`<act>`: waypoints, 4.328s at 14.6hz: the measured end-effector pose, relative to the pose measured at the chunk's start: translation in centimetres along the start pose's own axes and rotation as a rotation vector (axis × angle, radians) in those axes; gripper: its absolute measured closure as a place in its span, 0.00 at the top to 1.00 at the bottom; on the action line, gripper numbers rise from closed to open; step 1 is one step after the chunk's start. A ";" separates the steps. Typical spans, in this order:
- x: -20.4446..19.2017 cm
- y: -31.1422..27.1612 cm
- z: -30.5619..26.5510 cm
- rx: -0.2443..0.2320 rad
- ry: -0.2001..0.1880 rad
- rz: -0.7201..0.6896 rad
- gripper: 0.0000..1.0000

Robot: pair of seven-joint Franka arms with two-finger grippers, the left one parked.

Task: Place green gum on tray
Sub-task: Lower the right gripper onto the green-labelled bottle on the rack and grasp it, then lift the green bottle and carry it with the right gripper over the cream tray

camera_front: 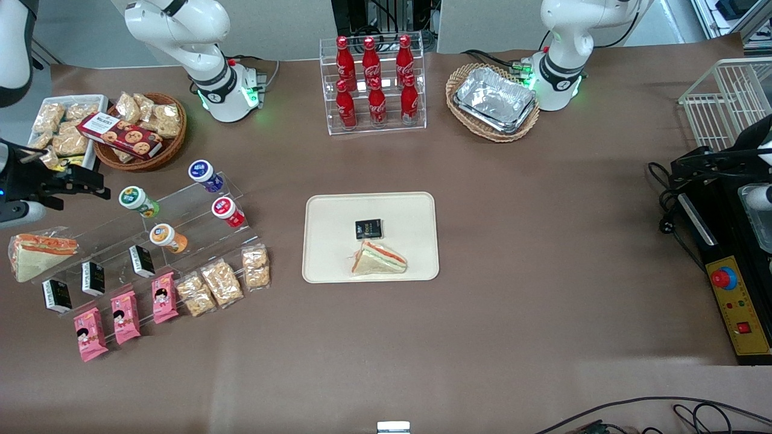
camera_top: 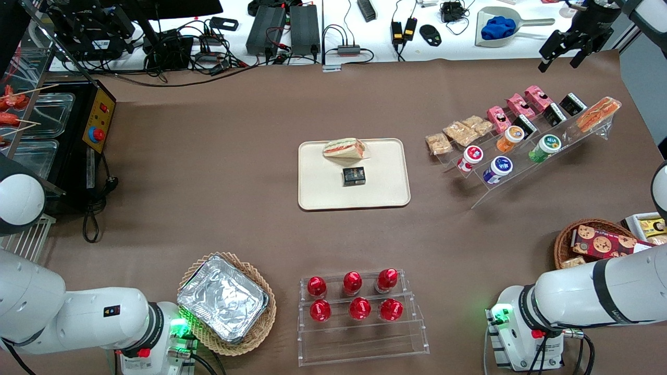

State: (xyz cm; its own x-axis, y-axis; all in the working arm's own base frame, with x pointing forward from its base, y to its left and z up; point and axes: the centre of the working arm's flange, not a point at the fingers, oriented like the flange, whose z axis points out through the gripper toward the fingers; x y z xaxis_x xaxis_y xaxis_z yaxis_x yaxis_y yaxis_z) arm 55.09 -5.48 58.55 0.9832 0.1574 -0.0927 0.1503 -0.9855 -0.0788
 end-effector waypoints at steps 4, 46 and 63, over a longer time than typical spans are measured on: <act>-0.5 0.1 -0.6 0.003 -0.010 0.003 1.00; -11.5 6.0 21.5 -0.043 0.086 0.076 0.97; -9.3 6.2 10.0 -0.025 0.039 0.067 0.57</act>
State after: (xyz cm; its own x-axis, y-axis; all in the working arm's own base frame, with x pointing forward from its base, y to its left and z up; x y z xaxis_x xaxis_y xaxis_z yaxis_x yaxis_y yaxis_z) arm 45.82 -12.40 48.96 0.9943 0.0893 -0.0577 0.0865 -0.9951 -0.0488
